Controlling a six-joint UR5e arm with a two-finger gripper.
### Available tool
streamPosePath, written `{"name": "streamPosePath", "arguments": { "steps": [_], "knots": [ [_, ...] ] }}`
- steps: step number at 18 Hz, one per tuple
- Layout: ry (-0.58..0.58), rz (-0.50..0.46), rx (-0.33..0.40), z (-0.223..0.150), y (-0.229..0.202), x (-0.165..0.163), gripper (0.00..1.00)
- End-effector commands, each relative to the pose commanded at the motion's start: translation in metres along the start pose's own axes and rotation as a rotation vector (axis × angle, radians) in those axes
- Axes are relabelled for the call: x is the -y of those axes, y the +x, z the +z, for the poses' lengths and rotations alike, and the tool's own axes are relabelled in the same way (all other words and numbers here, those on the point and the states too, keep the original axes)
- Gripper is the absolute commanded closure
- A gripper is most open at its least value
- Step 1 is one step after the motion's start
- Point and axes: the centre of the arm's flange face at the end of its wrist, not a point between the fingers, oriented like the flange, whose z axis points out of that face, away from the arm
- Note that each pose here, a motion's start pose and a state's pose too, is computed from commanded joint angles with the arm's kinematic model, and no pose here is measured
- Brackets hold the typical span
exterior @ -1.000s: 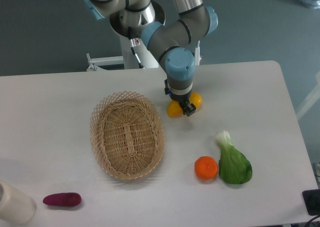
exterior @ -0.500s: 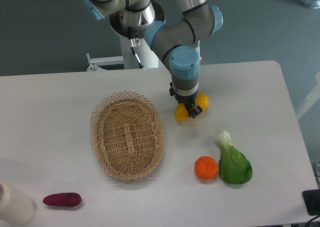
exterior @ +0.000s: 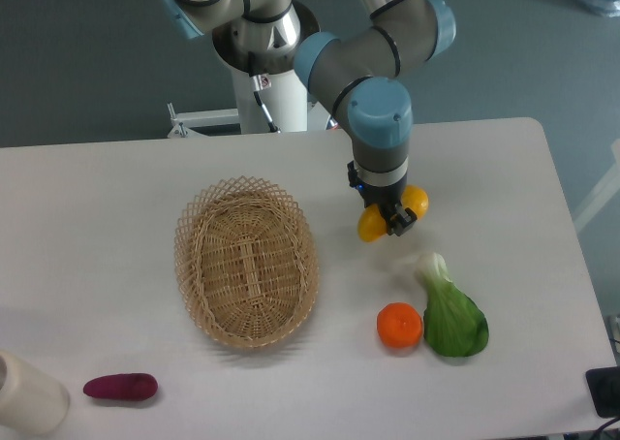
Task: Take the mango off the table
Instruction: 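Lift the grasped mango up off the table toward the bok choy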
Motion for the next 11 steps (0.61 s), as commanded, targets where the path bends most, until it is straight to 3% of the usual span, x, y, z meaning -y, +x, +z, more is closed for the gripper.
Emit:
{"name": "streamPosePath", "arguments": {
  "steps": [5, 11],
  "knots": [
    [0.078, -0.073, 0.02, -0.009, -0.014, -0.001, 0.4],
    [0.08, -0.073, 0.046, -0.015, -0.037, 0.002, 0.4]
  ]
}}
